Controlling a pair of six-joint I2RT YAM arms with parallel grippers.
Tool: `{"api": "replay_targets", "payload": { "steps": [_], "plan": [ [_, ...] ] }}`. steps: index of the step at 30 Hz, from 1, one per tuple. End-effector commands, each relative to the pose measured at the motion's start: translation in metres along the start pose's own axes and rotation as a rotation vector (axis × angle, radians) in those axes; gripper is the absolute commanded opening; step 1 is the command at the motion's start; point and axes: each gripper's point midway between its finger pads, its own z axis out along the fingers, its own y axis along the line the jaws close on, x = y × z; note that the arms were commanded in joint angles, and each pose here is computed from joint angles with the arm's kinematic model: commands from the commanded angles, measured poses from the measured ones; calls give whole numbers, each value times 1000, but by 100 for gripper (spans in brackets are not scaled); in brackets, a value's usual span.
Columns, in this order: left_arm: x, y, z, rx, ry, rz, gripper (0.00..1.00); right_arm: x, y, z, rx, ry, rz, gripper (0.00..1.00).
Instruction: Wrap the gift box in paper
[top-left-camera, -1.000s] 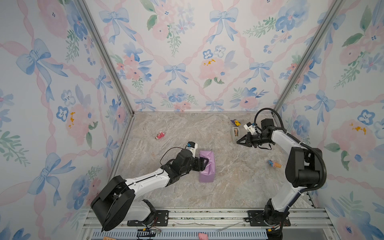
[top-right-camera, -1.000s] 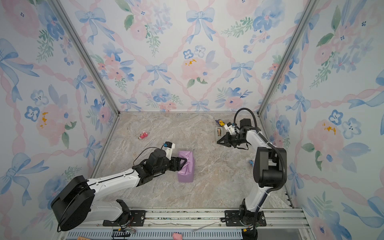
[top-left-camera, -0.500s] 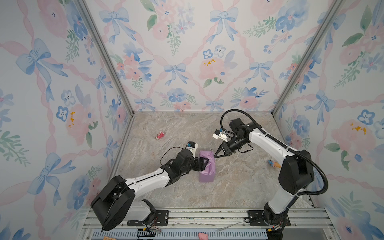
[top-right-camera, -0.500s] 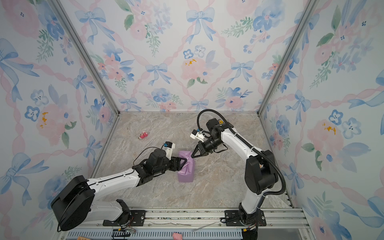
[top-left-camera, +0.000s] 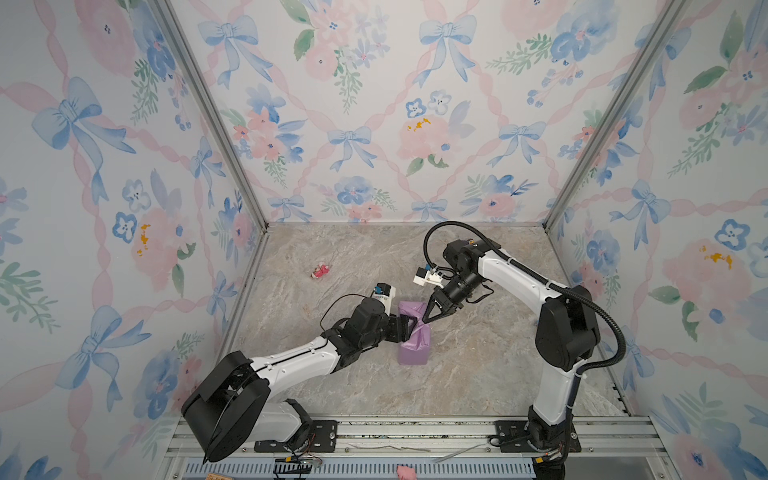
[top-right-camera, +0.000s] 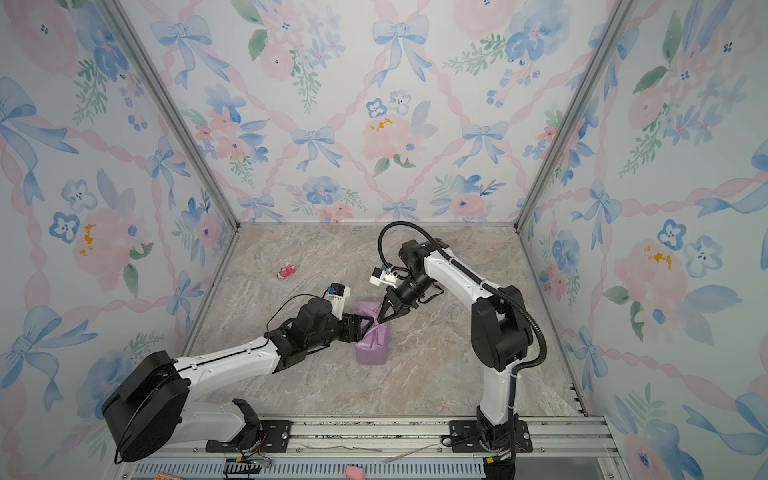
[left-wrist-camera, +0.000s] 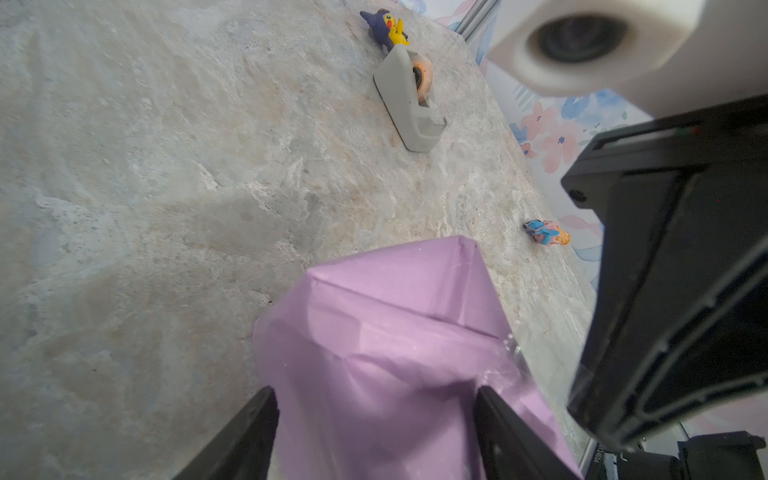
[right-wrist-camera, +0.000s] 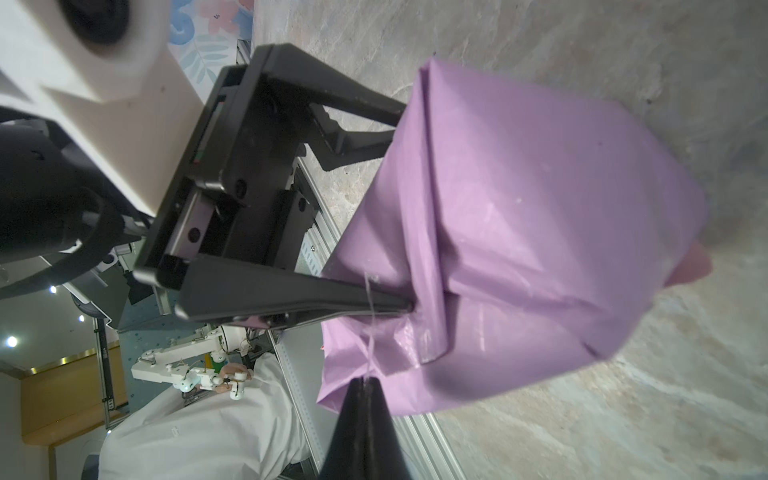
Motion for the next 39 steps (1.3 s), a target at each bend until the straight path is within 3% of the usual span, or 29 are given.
{"api": "replay_targets", "payload": {
  "steps": [1, 14, 28, 33, 39],
  "plan": [
    [54, 59, -1, -228, 173, 23, 76, 3, -2, 3, 9, 39, 11, 0],
    [46, 55, -1, -221, 153, 31, 76, 8, -25, 20, 22, 113, 101, 0],
    [-9, 28, -24, -177, -10, 103, 76, 16, -45, 23, 96, 147, 177, 0],
    [-34, -1, -38, -64, -106, 141, 57, 17, -44, 22, 97, 147, 178, 0],
    [-38, -48, -46, 205, -164, 186, 30, 17, -43, 22, 94, 146, 174, 0]
  ]
}}
